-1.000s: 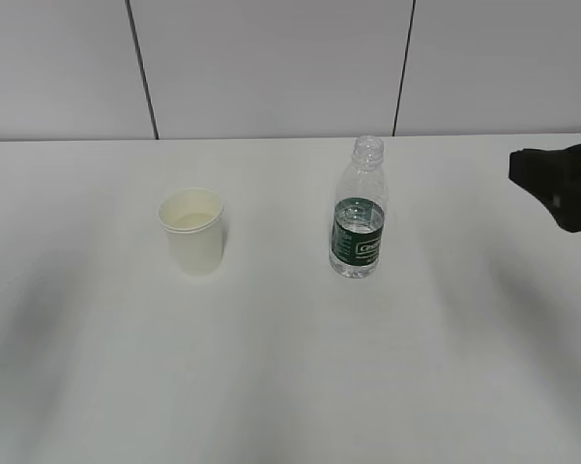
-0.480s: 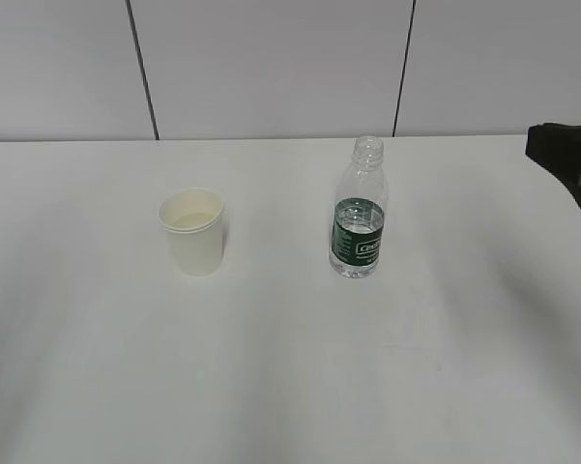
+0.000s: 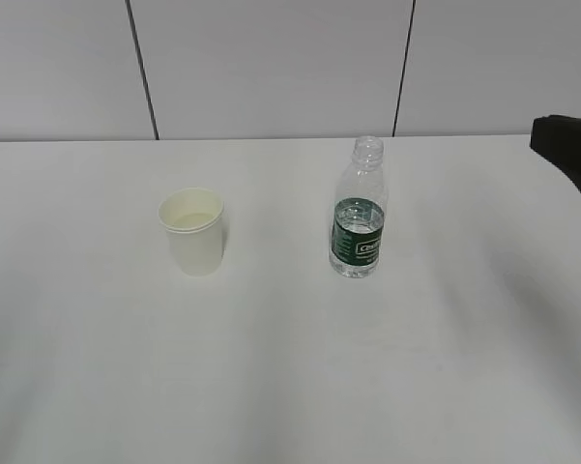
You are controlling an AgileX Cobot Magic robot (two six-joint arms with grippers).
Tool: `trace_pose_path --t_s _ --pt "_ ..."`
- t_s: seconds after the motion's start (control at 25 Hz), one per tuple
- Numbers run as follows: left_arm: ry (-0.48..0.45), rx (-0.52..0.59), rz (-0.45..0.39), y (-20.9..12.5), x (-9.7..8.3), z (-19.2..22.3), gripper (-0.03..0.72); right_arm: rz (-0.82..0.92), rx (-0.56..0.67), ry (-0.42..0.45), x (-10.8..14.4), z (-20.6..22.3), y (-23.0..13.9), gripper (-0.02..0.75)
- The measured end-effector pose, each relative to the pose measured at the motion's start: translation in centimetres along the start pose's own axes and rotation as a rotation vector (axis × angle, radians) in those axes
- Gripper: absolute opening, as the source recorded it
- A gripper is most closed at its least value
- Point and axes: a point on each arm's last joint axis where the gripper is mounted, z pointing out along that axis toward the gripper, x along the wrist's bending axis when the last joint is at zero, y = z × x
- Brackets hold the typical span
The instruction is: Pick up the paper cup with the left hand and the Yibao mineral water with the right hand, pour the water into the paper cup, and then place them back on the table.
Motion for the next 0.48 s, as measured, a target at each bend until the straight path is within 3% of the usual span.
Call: trace_pose_path --t_s 0.48 --pt "-0.001 -0.126 0.005 -3.5 -0.3 -0.6 0.476 -0.009 -0.085 0.000 0.1 -1.9 1.2 0.593"
